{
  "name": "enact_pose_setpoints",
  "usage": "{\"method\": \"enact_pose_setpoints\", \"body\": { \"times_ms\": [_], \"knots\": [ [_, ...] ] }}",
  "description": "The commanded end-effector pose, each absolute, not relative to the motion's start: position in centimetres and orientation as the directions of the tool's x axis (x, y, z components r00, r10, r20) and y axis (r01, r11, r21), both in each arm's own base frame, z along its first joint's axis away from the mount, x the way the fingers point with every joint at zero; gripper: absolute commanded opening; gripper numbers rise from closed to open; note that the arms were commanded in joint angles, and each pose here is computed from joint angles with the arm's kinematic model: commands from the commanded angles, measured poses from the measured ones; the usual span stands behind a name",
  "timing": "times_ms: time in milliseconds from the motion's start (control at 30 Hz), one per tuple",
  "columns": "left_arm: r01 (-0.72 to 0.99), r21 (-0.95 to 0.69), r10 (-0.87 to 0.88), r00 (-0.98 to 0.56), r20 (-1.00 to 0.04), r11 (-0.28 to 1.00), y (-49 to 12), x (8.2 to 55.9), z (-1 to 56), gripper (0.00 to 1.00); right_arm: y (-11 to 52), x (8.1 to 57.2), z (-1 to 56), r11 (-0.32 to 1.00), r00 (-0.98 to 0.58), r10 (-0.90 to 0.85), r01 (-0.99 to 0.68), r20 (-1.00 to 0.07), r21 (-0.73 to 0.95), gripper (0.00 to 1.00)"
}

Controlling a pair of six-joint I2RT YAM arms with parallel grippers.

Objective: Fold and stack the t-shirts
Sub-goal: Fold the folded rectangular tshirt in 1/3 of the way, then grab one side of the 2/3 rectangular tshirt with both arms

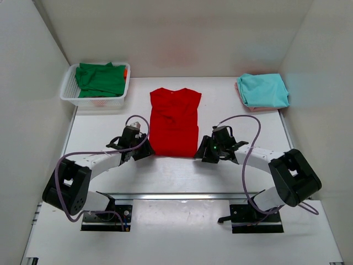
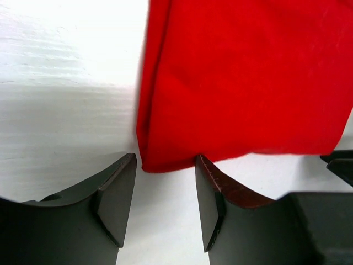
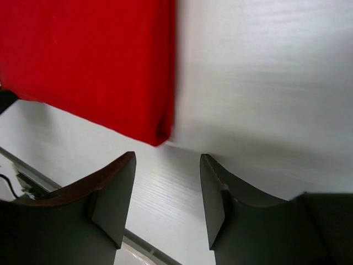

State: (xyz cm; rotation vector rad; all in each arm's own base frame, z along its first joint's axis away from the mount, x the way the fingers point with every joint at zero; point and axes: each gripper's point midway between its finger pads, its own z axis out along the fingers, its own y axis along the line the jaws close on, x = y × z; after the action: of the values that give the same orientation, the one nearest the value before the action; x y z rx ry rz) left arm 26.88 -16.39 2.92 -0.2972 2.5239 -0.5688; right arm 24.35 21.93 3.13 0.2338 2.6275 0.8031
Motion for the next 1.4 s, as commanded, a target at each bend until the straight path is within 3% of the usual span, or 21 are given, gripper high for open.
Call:
{"method": "enact_pose_setpoints", "body": {
  "times_ms": [0, 233, 267, 300, 333, 367, 400, 633, 800, 933, 1200, 1300, 1367],
  "knots": [
    [-0.099, -0.476, -0.371, -0.77, -0.519, 0.874, -16.5, 28.7, 4.3, 0.58, 23.5, 25.7, 3.0, 0.783, -0.892, 0.315, 0.052, -0.323, 0.62, 0.48],
    [-0.134, -0.482, -0.392, -0.78, -0.488, 0.866, -16.9, 28.4, 2.7, 0.6, 25.3, 26.0, 1.6, 0.764, -0.914, 0.293, 0.048, -0.28, 0.643, 0.46],
    [-0.113, -0.49, -0.387, -0.772, -0.504, 0.864, -17.4, 28.9, 3.0, 0.54, 25.3, 26.5, 1.5, 0.77, -0.913, 0.289, 0.043, -0.288, 0.637, 0.39],
    [-0.123, -0.491, -0.396, -0.769, -0.502, 0.862, -17.3, 29.1, 2.9, 0.37, 25.4, 26.2, 1.2, 0.774, -0.92, 0.277, 0.042, -0.278, 0.631, 0.19],
    [-0.112, -0.49, -0.382, -0.779, -0.497, 0.865, -17.9, 28.9, 2.8, 0.29, 25.5, 26.3, 1.3, 0.773, -0.922, 0.275, 0.044, -0.272, 0.632, 0.08],
    [-0.111, -0.494, -0.378, -0.79, -0.482, 0.862, -18.1, 28.7, 2.8, 0.12, 25.5, 26.1, 1.2, 0.777, -0.925, 0.268, 0.043, -0.269, 0.628, 0.0],
    [-0.106, -0.496, -0.371, -0.8, -0.473, 0.862, -18.2, 28.3, 2.6, 0.0, 25.3, 25.9, 1.2, 0.782, -0.927, 0.265, 0.044, -0.267, 0.622, 0.0],
    [-0.085, -0.439, -0.275, -0.878, -0.391, 0.895, -17.0, 19.9, 1.2, 0.0, 23.0, 20.1, 2.0, 0.856, -0.945, 0.137, -0.038, -0.298, 0.516, 0.0],
    [-0.038, -0.494, -0.284, -0.855, -0.434, 0.869, -17.6, 15.9, 2.5, 0.0, 22.1, 14.0, 1.5, 0.872, -0.956, 0.05, -0.1, -0.289, 0.48, 0.0],
    [-0.028, -0.558, -0.32, -0.843, -0.433, 0.829, -17.6, 14.8, 3.1, 0.0, 21.7, 12.7, 2.4, 0.852, -0.943, 0.07, -0.114, -0.327, 0.511, 0.01],
    [0.043, -0.662, -0.404, -0.763, -0.505, 0.748, -18.8, 19.7, 12.4, 0.0, 21.9, 17.3, 9.9, 0.752, -0.93, 0.077, -0.183, -0.36, 0.633, 0.0],
    [0.084, -0.681, -0.426, -0.723, -0.544, 0.727, -19.4, 23.9, 16.6, 0.0, 21.9, 21.0, 12.2, 0.732, -0.925, 0.083, -0.196, -0.371, 0.653, 0.0],
    [0.082, -0.676, -0.426, -0.72, -0.548, 0.732, -19.5, 26.6, 17.2, 0.0, 21.5, 25.0, 14.6, 0.739, -0.892, 0.088, -0.24, -0.443, 0.63, 0.0]
  ]
}}
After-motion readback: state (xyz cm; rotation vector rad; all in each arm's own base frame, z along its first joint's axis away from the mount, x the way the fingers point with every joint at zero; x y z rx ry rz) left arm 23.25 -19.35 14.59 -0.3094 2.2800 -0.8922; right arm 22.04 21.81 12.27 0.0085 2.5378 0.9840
